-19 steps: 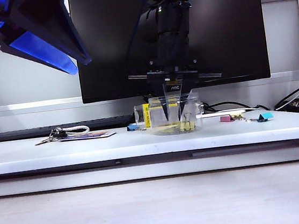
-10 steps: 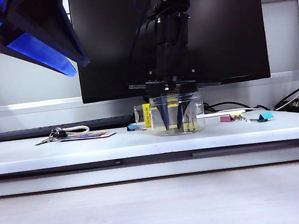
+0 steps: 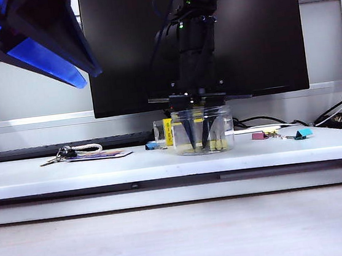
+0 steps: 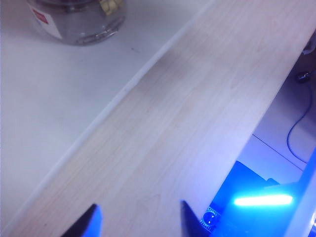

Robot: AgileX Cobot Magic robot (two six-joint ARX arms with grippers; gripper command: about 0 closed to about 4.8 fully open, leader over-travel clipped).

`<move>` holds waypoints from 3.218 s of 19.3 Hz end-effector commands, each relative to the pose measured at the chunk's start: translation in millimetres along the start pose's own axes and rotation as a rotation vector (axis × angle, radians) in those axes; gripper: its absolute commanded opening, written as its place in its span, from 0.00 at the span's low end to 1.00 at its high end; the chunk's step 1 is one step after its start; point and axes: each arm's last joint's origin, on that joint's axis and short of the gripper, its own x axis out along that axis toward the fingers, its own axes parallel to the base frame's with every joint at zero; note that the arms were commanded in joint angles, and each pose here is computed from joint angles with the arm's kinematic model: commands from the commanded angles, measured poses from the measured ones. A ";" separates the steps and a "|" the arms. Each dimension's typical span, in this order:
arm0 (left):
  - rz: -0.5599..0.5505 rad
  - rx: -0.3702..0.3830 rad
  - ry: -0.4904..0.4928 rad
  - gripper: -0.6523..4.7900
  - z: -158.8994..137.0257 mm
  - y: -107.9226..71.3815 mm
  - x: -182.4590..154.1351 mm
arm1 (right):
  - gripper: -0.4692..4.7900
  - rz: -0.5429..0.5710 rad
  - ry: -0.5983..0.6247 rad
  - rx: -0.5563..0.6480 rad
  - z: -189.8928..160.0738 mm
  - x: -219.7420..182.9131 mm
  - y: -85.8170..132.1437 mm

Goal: Take the clips out of the round transparent plastic box and place them on the table.

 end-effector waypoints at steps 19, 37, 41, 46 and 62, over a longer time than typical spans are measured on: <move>0.002 0.022 -0.021 0.51 2.5 -0.1 -1.2 | 0.09 -0.015 -0.068 -0.121 0.8 -10.0 0.6; 0.002 0.021 -0.020 0.51 2.4 -0.1 -1.1 | 0.19 0.001 0.002 -0.301 -3.4 -9.6 -1.0; 0.002 0.022 -0.021 0.51 2.5 -0.2 -1.2 | 0.29 0.011 -0.011 -0.312 -2.2 -9.2 0.2; 0.001 0.021 -0.018 0.51 2.1 -0.2 -1.1 | 0.29 0.012 -0.014 -0.328 0.2 -1.3 2.1; 0.001 0.031 -0.018 0.51 2.0 -0.2 -1.0 | 0.17 -0.017 0.025 -0.356 3.0 26.0 4.4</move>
